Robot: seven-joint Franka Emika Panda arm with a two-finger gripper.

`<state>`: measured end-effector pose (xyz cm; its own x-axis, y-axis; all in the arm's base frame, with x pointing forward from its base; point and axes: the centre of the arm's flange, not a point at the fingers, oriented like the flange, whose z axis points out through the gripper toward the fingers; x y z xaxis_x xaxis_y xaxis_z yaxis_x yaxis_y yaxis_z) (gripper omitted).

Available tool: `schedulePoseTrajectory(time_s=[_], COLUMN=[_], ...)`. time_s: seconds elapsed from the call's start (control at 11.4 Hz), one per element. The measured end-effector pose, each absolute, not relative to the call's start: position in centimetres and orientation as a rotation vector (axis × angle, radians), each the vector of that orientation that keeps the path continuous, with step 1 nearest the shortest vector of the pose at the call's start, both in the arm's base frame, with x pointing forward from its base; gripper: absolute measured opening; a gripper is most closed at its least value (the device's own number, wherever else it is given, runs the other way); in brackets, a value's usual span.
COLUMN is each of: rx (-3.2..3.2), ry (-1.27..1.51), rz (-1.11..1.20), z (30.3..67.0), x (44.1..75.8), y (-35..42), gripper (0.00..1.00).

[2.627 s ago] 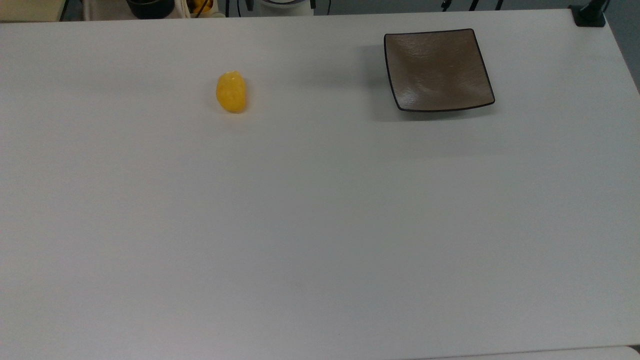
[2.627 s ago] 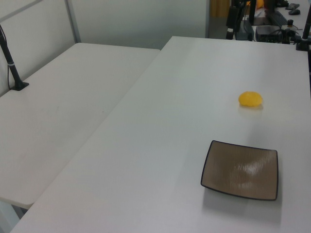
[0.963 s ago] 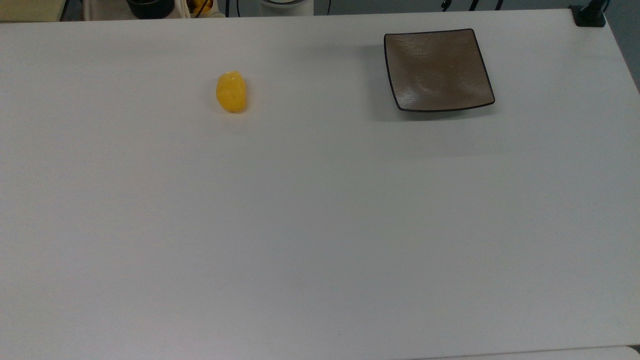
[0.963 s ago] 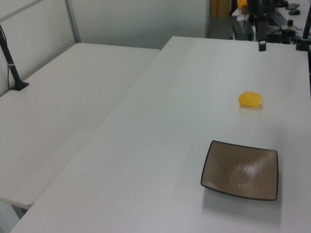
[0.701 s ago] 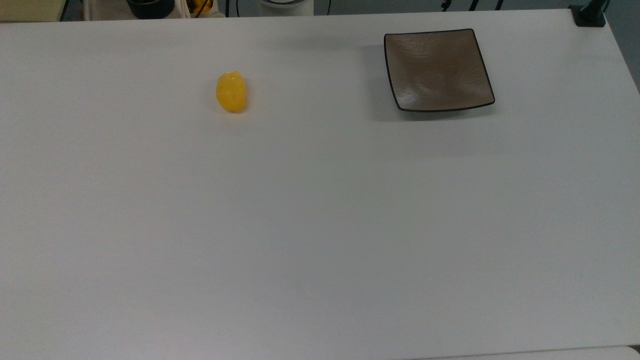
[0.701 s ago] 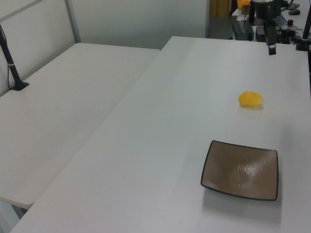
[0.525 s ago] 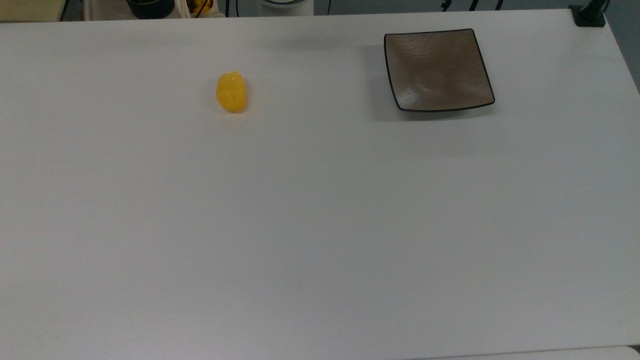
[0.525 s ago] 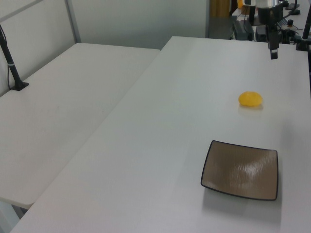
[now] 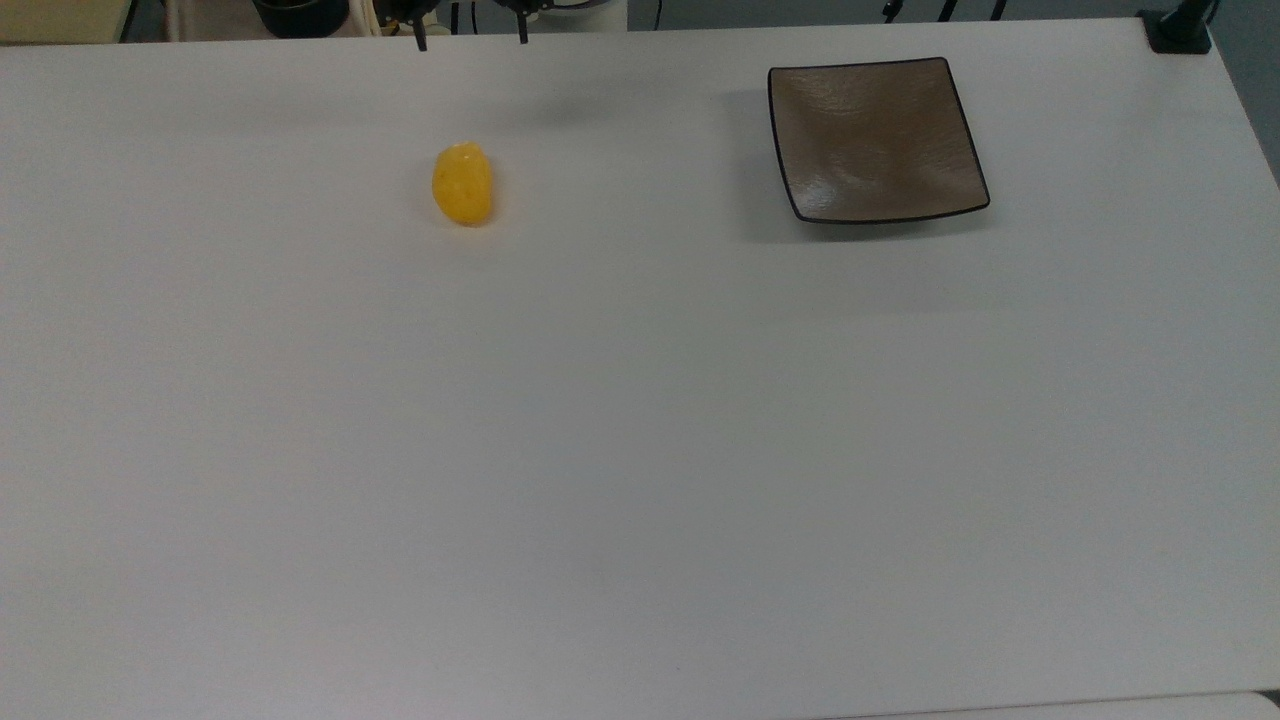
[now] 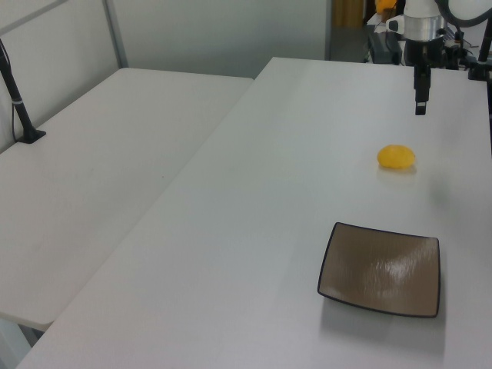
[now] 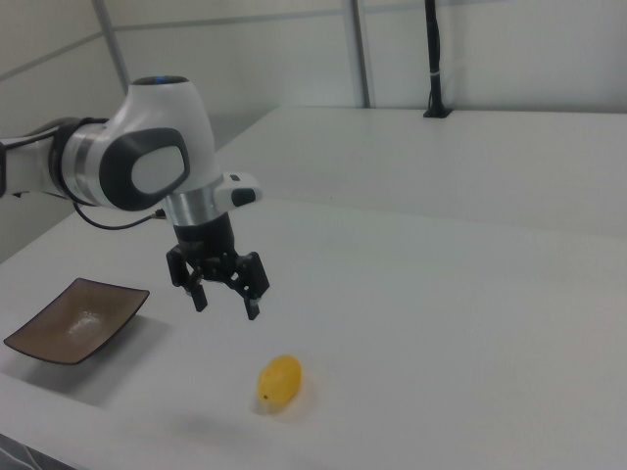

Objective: Put potatoes on a ceramic plate
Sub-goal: 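Move the open gripper over the yellow potato and lower it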

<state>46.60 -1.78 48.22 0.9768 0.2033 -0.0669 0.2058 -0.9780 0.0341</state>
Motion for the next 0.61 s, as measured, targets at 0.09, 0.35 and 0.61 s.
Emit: schedulePoseTrajectory(time_s=[0.09, 0.35, 0.61], rx=[3.086, 3.097, 3.091], ry=[0.298, 0.237, 0.234], rz=[-0.051, 0.064, 0.123], z=[47.5, 45.0, 42.2], x=[46.7, 46.7, 46.9], y=[-2.6, -4.7, -4.9], gripper=[1.00, 1.00, 1.00])
